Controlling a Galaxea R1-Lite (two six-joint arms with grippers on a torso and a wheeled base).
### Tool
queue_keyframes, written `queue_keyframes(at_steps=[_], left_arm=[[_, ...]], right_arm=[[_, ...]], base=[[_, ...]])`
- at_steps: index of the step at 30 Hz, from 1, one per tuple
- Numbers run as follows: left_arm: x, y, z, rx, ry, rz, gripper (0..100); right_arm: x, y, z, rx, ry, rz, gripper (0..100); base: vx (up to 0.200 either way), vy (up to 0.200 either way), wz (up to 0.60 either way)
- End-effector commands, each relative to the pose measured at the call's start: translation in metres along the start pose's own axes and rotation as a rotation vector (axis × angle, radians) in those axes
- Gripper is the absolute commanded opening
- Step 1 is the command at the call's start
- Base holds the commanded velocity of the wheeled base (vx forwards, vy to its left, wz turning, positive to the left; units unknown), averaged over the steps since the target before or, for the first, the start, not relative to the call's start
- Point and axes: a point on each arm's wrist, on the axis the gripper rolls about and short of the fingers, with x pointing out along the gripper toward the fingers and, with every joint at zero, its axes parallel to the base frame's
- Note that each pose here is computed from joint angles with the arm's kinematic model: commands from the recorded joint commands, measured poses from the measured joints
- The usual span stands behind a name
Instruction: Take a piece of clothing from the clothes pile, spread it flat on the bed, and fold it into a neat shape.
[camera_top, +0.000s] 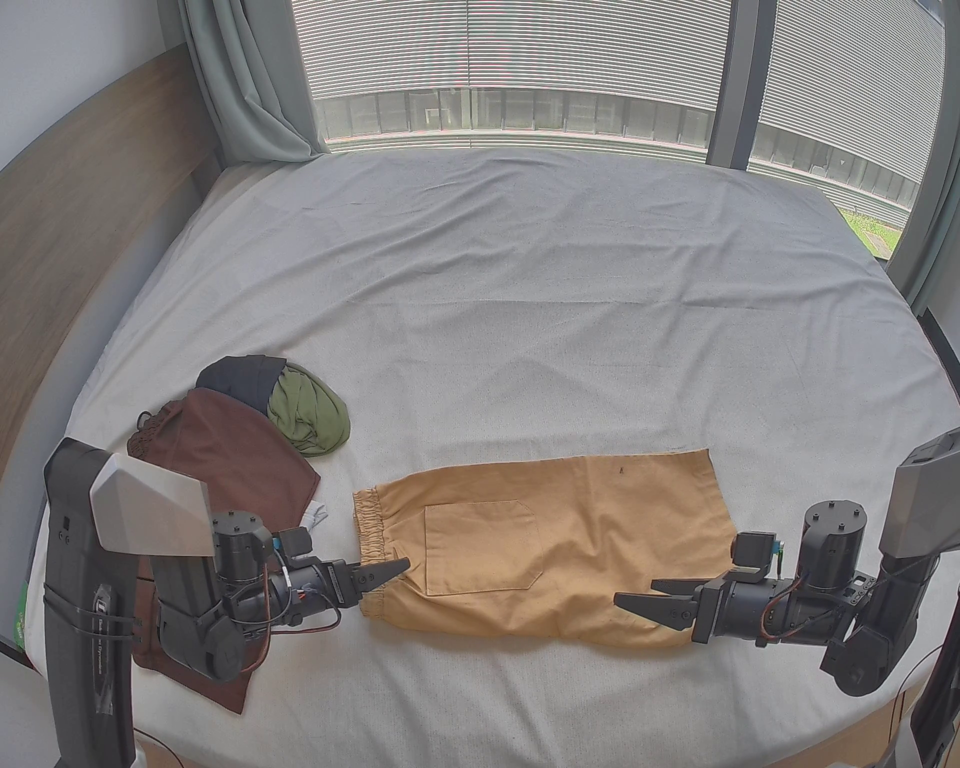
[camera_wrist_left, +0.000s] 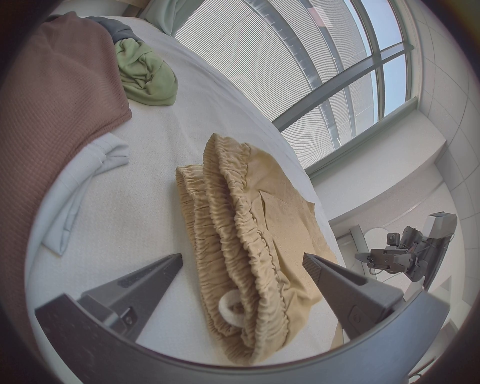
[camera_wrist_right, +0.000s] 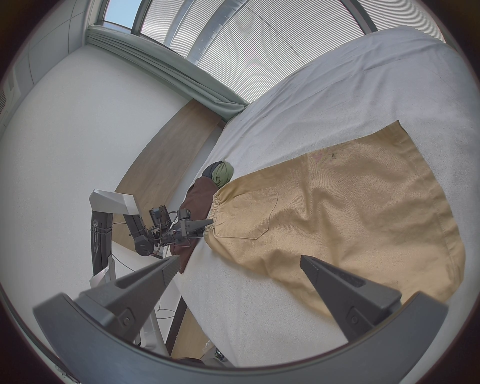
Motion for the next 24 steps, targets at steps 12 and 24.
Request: queue_keyframes(at_steps=[12,24], left_arm=[[0.017,-0.018,-0.001,-0.134,-0.043,0.021,100],[0.019,-0.021,-0.002,-0.131,-0.041,0.016,100]], right_arm=[[-0.001,-0.001,0.001,0.001,-0.004,-0.003,100],[0.0,0.0,0.0,0.0,0.0,0.0,100]], base=[[0.0,0.0,0.0],[0.0,0.0,0.0]])
